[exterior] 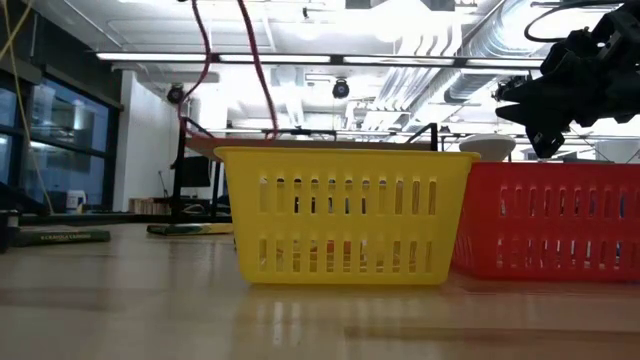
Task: Pick & Place Office Desk Supplies
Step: Put the red rubber band into the yellow bin
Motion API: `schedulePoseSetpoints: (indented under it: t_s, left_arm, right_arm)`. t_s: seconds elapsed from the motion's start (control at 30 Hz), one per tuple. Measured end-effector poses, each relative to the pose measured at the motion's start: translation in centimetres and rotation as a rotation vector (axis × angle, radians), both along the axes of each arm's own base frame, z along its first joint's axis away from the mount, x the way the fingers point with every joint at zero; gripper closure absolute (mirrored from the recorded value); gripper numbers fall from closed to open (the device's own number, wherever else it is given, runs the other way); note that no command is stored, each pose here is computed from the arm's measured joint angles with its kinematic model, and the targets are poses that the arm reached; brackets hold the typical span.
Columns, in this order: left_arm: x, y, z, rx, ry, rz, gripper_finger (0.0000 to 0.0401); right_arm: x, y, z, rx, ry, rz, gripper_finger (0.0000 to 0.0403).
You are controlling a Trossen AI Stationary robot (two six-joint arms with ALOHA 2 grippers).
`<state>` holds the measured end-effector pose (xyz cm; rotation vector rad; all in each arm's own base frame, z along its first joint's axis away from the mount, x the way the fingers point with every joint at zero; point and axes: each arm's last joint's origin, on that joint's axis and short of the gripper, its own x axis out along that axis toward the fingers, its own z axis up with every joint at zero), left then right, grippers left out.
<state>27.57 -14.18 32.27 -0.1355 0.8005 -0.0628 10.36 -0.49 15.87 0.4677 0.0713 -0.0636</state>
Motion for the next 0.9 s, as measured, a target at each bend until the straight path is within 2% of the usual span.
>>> schedulePoseSetpoints:
  t_s: [0.47, 0.9]
  left_arm:
    - [3.8, -0.5, -2.3, 0.039, -0.064, -0.046, 0.0400]
    - [7.1, 0.0, -5.7, 0.024, -0.028, -0.079, 0.0400]
  right_arm:
    - [0.0, 0.0, 0.0, 0.000, 0.000, 0.000, 0.0296]
    - [0.0, 0.0, 0.0, 0.000, 0.000, 0.000, 0.0296]
